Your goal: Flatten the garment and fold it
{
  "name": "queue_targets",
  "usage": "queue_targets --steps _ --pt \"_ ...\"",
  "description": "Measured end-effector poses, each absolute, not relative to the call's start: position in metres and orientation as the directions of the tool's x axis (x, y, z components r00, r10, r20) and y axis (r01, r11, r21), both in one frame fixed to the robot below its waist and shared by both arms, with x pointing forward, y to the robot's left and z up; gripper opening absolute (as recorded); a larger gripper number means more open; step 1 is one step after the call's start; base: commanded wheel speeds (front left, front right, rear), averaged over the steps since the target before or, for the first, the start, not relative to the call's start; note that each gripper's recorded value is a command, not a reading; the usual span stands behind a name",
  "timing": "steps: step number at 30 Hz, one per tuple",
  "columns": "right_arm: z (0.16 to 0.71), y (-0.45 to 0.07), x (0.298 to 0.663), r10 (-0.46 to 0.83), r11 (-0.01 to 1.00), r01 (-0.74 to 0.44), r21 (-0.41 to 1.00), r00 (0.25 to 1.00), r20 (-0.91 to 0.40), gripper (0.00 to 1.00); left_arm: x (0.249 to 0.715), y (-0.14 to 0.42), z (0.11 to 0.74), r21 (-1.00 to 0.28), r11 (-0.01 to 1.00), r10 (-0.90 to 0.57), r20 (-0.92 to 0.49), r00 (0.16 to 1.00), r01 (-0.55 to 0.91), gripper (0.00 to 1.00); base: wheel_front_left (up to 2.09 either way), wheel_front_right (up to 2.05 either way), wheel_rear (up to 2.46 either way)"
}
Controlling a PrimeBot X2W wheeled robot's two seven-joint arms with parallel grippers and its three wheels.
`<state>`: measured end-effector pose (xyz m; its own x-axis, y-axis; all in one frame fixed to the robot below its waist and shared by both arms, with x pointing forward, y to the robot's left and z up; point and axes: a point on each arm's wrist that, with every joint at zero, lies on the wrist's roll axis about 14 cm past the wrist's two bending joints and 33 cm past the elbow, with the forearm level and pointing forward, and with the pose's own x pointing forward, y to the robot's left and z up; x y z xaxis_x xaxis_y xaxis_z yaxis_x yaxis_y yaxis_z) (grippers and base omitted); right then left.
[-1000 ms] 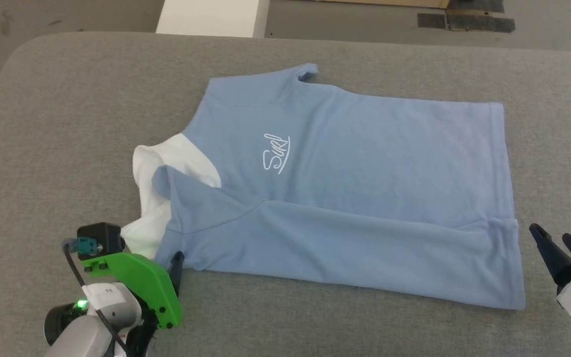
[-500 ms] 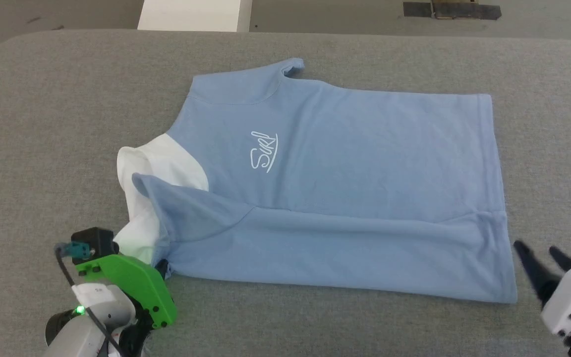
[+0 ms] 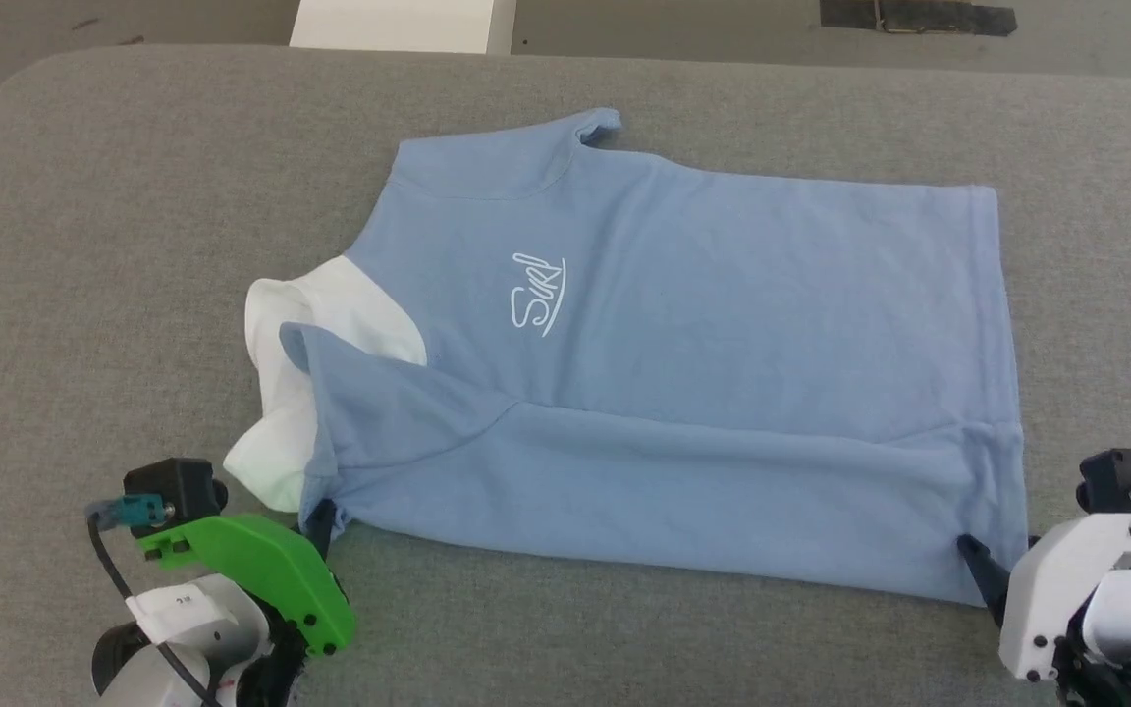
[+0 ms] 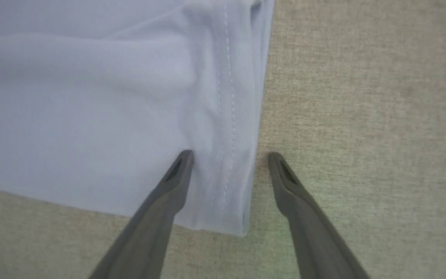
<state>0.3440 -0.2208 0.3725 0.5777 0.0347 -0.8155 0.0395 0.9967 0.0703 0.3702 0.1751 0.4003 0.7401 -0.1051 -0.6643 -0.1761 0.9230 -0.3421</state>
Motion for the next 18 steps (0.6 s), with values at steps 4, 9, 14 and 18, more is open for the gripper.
queue_targets --steps 4,9,14,18 --pt "0.368 -0.216 0.35 0.06 0.997 0.01 0.079 0.558 -0.828 0.18 0.368 0.175 0.397 -0.342 0.921 -0.104 -0.673 0.732 -0.184 0.0 0.0 0.0 0.0" --pt "0.38 -0.215 0.355 0.096 0.993 0.005 0.121 0.576 -0.812 0.0 0.369 0.178 0.404 -0.345 0.92 -0.094 -0.654 0.75 -0.186 0.0 0.0 0.0 0.0" --pt "0.407 -0.233 0.356 0.073 0.991 0.04 0.127 0.631 -0.772 0.0 0.362 0.189 0.42 -0.355 0.91 -0.061 -0.627 0.777 -0.215 0.0 0.0 0.0 0.0" --pt "0.406 -0.243 0.333 0.059 0.99 0.067 0.12 0.58 -0.812 0.0 0.334 0.184 0.412 -0.366 0.899 -0.089 -0.691 0.718 -0.241 0.0 0.0 0.0 0.0"
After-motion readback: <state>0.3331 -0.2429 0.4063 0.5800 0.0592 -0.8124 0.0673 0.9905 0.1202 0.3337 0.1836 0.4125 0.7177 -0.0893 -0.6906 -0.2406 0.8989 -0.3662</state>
